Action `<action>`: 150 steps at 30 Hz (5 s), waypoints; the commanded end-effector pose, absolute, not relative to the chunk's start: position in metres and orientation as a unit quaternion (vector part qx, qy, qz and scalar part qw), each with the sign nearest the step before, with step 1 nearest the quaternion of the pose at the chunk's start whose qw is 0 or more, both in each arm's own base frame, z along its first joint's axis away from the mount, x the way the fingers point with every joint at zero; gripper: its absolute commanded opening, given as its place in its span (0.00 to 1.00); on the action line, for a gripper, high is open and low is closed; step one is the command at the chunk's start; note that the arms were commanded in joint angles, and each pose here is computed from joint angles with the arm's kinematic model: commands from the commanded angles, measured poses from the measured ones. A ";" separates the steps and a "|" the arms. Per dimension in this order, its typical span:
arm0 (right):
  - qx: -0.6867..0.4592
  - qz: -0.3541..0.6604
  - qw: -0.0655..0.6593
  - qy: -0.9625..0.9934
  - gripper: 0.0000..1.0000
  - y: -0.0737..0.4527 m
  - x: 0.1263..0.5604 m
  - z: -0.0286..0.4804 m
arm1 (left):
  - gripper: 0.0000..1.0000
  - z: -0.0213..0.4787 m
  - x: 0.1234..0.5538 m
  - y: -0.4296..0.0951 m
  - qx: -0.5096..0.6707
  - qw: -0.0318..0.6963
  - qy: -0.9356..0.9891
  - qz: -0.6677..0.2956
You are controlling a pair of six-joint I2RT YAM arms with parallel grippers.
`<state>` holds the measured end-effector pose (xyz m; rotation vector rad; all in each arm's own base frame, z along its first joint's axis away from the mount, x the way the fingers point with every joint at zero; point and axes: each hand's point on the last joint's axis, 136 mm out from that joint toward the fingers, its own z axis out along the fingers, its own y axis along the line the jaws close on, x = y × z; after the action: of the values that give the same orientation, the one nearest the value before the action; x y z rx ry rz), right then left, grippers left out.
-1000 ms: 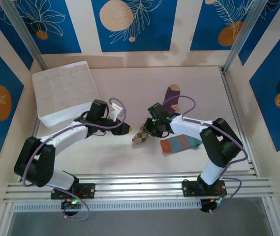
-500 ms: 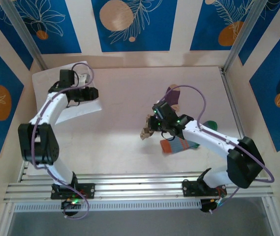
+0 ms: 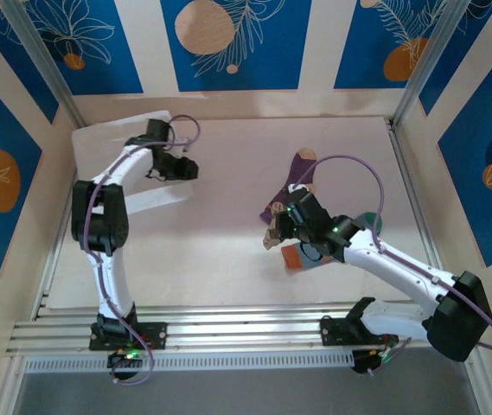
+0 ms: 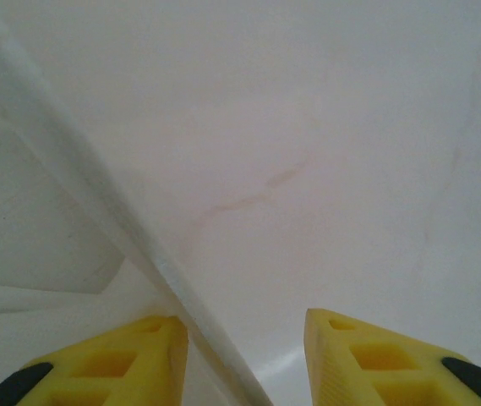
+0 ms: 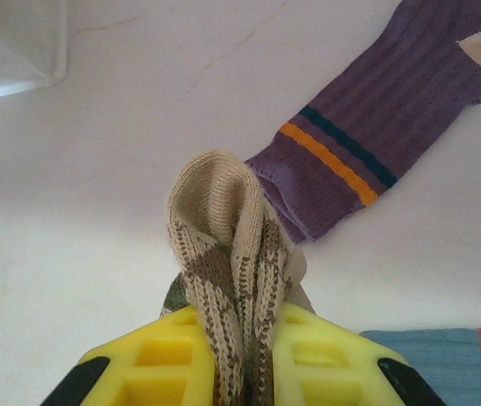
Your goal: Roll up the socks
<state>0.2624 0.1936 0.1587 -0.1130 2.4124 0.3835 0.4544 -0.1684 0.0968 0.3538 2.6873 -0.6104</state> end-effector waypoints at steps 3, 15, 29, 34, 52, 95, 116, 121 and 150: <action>-0.065 0.157 0.375 0.911 0.02 0.193 0.271 0.176 | 0.39 0.080 0.370 -0.232 0.227 0.109 0.945 -0.208; -0.210 0.223 0.431 0.849 0.02 0.260 0.300 0.225 | 0.47 0.178 0.301 -0.243 0.243 0.226 0.902 -0.277; -0.363 0.196 0.487 0.770 0.00 0.340 0.356 0.243 | 0.42 0.135 0.302 -0.203 0.130 0.202 0.914 -0.328; -0.407 0.183 0.478 0.757 0.00 0.359 0.363 0.221 | 0.42 0.123 0.297 -0.200 0.119 0.188 0.918 -0.327; -0.414 0.177 0.444 0.775 0.00 0.350 0.359 0.139 | 0.40 0.093 0.295 -0.192 0.091 0.147 0.931 -0.323; -0.443 0.216 0.350 0.796 0.00 0.338 0.342 0.080 | 0.36 0.077 0.293 -0.170 0.041 0.135 0.939 -0.315; -0.405 0.248 0.387 0.791 0.15 0.349 0.369 0.086 | 0.35 0.077 0.300 -0.144 0.004 0.150 0.944 -0.293; -0.372 0.247 0.364 0.817 0.42 0.334 0.364 0.086 | 0.35 0.079 0.302 -0.145 0.004 0.149 0.943 -0.298; -0.146 0.212 0.316 0.913 0.53 0.275 0.389 0.159 | 0.40 0.163 0.302 -0.158 0.104 0.257 0.901 -0.334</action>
<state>0.3835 0.3121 0.1548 -0.6322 2.2722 0.6511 0.3098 -0.1595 0.1505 0.2210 2.4772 -0.8960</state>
